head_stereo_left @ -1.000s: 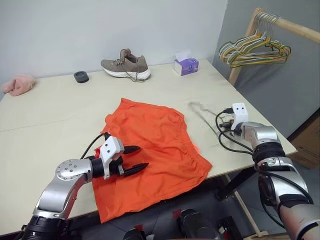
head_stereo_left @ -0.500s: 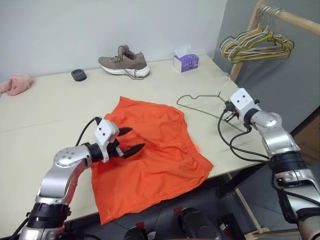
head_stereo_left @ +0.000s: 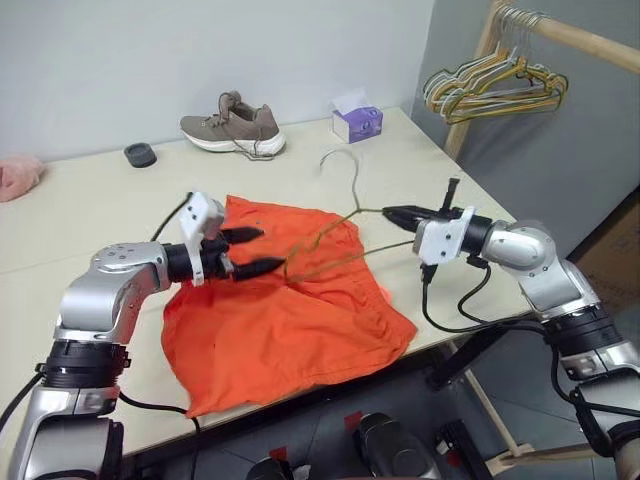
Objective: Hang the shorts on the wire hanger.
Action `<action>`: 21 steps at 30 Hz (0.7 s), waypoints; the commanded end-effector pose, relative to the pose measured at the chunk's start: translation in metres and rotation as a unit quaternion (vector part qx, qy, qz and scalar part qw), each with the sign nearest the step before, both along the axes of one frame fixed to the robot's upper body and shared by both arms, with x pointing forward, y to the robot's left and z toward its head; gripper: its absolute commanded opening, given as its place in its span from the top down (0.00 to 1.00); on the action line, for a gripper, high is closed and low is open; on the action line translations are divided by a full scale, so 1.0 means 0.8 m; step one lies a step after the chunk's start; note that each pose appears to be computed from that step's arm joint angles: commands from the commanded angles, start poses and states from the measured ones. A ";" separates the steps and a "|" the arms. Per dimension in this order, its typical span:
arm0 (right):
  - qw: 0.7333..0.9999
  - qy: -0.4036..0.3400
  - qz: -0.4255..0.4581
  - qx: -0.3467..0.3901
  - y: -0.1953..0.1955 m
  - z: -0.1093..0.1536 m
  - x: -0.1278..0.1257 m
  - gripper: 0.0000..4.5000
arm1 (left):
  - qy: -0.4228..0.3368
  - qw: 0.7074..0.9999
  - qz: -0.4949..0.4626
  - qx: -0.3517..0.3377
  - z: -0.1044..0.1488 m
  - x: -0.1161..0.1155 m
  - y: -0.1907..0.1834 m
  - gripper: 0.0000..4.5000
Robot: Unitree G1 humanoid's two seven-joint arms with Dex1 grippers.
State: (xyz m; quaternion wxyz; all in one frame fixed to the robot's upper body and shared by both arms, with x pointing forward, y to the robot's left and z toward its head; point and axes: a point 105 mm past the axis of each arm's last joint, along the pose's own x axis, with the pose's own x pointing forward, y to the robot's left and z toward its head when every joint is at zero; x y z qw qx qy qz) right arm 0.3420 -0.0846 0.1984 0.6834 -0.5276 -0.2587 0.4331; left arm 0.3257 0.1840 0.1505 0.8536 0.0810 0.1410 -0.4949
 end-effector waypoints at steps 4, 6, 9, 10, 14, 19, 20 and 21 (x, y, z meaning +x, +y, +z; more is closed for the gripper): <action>0.998 -0.042 0.055 0.004 0.025 0.030 -0.016 1.00 | 0.032 0.994 -0.108 0.011 -0.002 -0.031 -0.026 0.00; 0.997 -0.043 0.060 0.006 0.027 0.032 -0.017 1.00 | 0.033 0.993 -0.115 0.013 -0.004 -0.033 -0.027 0.00; 0.997 -0.044 0.065 0.011 0.030 0.035 -0.019 1.00 | 0.036 0.994 -0.107 0.015 -0.008 -0.030 -0.026 0.04; 0.997 -0.045 0.067 0.016 0.031 0.037 -0.020 1.00 | 0.036 0.994 -0.101 0.018 -0.012 -0.028 -0.025 0.09; 0.996 -0.044 0.073 0.025 0.034 0.040 -0.024 1.00 | 0.047 0.992 -0.110 0.043 -0.029 -0.035 -0.021 0.32; 0.995 -0.037 0.080 0.038 0.038 0.042 -0.029 1.00 | 0.048 0.991 -0.114 0.047 -0.038 -0.040 -0.023 0.66; 0.995 -0.036 0.081 0.040 0.039 0.043 -0.029 1.00 | 0.048 0.991 -0.114 0.046 -0.038 -0.040 -0.024 0.74; 0.995 -0.032 0.083 0.044 0.040 0.043 -0.031 1.00 | 0.046 0.991 -0.114 0.043 -0.038 -0.040 -0.025 0.80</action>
